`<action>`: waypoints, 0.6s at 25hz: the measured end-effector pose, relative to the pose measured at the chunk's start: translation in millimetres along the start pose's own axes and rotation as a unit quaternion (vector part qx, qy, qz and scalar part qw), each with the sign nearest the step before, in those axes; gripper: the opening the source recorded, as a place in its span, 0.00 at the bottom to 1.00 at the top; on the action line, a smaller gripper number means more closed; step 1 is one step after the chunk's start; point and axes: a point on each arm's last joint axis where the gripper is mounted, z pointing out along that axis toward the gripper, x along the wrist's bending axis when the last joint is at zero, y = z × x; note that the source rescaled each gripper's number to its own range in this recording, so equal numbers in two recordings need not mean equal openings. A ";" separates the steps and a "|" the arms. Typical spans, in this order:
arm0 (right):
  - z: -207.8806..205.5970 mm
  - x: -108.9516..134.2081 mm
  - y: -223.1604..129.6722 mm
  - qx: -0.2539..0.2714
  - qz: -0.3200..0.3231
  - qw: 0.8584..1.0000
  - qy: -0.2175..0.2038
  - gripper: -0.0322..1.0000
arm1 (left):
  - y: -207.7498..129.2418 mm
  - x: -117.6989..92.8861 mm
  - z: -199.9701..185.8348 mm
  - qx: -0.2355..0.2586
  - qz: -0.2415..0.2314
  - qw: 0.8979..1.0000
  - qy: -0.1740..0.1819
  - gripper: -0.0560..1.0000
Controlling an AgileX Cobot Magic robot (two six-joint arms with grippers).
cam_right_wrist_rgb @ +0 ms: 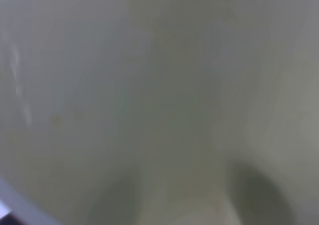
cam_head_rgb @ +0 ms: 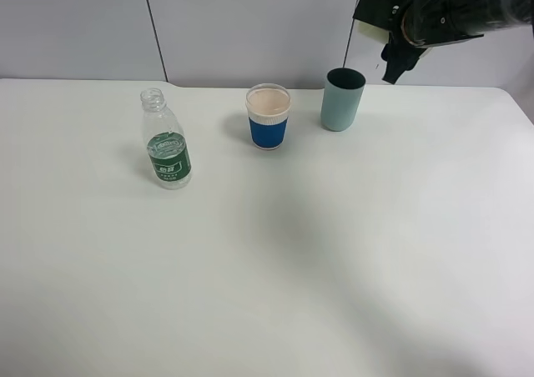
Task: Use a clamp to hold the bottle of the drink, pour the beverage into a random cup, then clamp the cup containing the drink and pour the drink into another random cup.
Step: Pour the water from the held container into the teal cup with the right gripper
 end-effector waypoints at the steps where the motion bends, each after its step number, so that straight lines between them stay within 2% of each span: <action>1: 0.0 -0.1 -0.1 0.001 0.000 1.000 0.000 0.05 | 0.0 0.0 0.0 0.000 0.000 1.000 0.000 1.00; 15: 0.0 -1.8 0.2 -0.001 -0.029 1.000 -0.010 0.05 | 0.0 0.0 0.0 0.000 0.000 1.000 0.000 1.00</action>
